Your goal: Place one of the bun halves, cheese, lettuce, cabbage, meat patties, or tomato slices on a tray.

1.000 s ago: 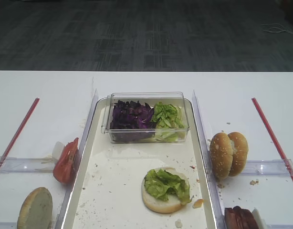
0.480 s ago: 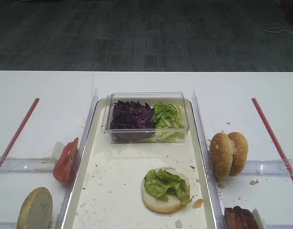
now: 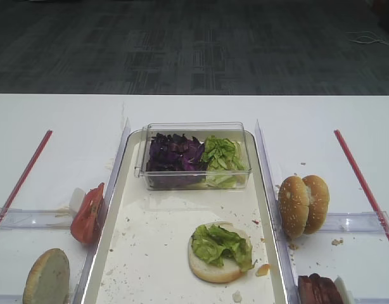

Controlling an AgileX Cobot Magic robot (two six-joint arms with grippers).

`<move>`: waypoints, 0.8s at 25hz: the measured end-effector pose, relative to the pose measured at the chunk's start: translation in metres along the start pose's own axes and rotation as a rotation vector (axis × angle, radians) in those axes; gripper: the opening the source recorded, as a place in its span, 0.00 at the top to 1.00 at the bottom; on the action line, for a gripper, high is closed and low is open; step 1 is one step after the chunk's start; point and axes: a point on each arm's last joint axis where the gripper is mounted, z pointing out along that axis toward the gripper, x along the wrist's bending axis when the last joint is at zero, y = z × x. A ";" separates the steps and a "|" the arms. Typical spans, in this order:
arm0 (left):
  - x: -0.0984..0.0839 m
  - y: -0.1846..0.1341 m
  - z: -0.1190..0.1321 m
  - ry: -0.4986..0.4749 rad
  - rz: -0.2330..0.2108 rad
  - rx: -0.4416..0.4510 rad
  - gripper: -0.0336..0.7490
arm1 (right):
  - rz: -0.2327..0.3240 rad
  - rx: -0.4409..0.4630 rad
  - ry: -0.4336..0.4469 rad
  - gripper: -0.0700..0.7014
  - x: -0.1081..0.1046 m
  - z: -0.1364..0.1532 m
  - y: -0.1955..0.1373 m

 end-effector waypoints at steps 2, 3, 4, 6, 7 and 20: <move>0.000 0.000 0.000 0.000 0.000 0.000 0.33 | 0.000 0.000 0.000 0.14 0.000 0.000 0.000; 0.000 0.000 0.000 0.000 0.000 0.000 0.33 | 0.000 0.000 0.000 0.14 0.000 0.000 0.000; 0.000 0.000 0.000 0.000 0.000 0.000 0.33 | 0.000 0.000 0.000 0.14 0.000 0.000 0.000; 0.000 0.000 0.000 0.000 0.000 0.000 0.33 | 0.000 0.000 0.000 0.14 0.000 0.000 0.000; 0.000 0.000 0.000 0.000 0.000 0.000 0.33 | 0.000 0.000 0.000 0.14 0.000 0.000 0.000; 0.000 0.000 0.000 0.000 0.000 0.000 0.33 | 0.000 0.000 0.000 0.14 0.000 0.000 0.000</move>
